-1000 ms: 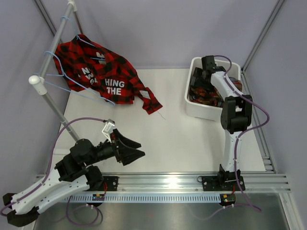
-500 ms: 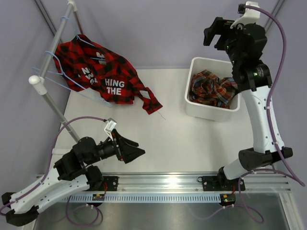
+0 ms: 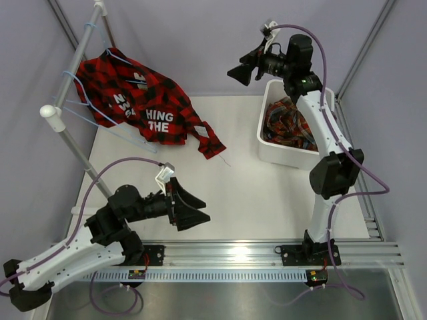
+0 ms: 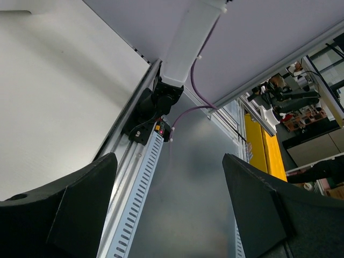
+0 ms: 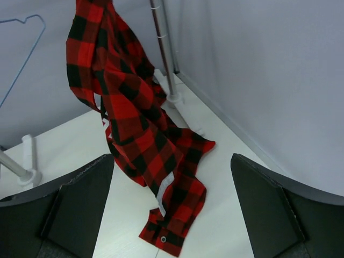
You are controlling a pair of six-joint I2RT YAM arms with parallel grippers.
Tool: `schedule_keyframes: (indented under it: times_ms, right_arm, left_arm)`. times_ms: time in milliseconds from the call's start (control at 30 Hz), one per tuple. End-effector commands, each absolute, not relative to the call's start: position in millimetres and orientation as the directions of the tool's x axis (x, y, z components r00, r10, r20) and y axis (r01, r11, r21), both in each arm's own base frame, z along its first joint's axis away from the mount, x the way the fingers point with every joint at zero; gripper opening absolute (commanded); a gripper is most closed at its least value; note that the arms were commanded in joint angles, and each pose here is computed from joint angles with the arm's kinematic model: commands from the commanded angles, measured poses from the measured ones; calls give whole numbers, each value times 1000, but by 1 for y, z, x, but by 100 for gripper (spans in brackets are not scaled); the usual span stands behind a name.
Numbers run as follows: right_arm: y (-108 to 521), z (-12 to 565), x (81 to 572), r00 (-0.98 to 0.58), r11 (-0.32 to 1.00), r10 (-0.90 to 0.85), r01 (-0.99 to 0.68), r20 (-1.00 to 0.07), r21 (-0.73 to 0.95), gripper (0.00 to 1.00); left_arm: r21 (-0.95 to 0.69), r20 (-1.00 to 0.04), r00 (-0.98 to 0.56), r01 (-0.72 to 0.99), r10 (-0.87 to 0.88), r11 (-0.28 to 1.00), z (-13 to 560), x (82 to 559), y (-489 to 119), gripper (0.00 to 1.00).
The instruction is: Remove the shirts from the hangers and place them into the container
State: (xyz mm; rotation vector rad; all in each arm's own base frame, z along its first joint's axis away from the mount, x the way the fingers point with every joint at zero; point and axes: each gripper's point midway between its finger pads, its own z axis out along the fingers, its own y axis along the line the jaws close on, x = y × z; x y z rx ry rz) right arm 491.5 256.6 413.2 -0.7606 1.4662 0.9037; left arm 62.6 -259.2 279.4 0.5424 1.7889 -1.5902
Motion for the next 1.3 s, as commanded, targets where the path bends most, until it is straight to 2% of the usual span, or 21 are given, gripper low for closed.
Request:
schedule_keyframes:
  times_ms: [0,200,400,600,733,1033,1267]
  right_arm:
    - [280,460,466,68,291,92,-956,-993,-38,99]
    - [320,443,475,82,179,106,-982,-991,-62,98]
    - [372,414,486,92,101,132,-992,-987,-79,97]
    - [405,388,492,115,70,153,-992,-982,-105,92]
    - [423,375,495,149,93,144,-986,-978,-136,93]
    - [440,369,492,195,76,168,-980,-966,-185,94]
    - [453,376,470,200,5,196,-979,-960,-203,92]
  left_arm:
    - [-669,-742,-662,740,-105,68,298,48,-261,85]
    - [-676,-737,-674,736,-47,36,286,43,-270,85]
    - [-666,-746,-663,743,-55,74,280,48,-268,84]
    - [-671,-741,-666,729,-87,139,273,55,-260,80]
    - [-675,-735,-675,718,-68,168,259,56,-259,81]
    - [-675,-733,-680,722,-29,148,250,56,-269,82]
    - [-679,-728,-686,719,-7,147,243,56,-272,83]
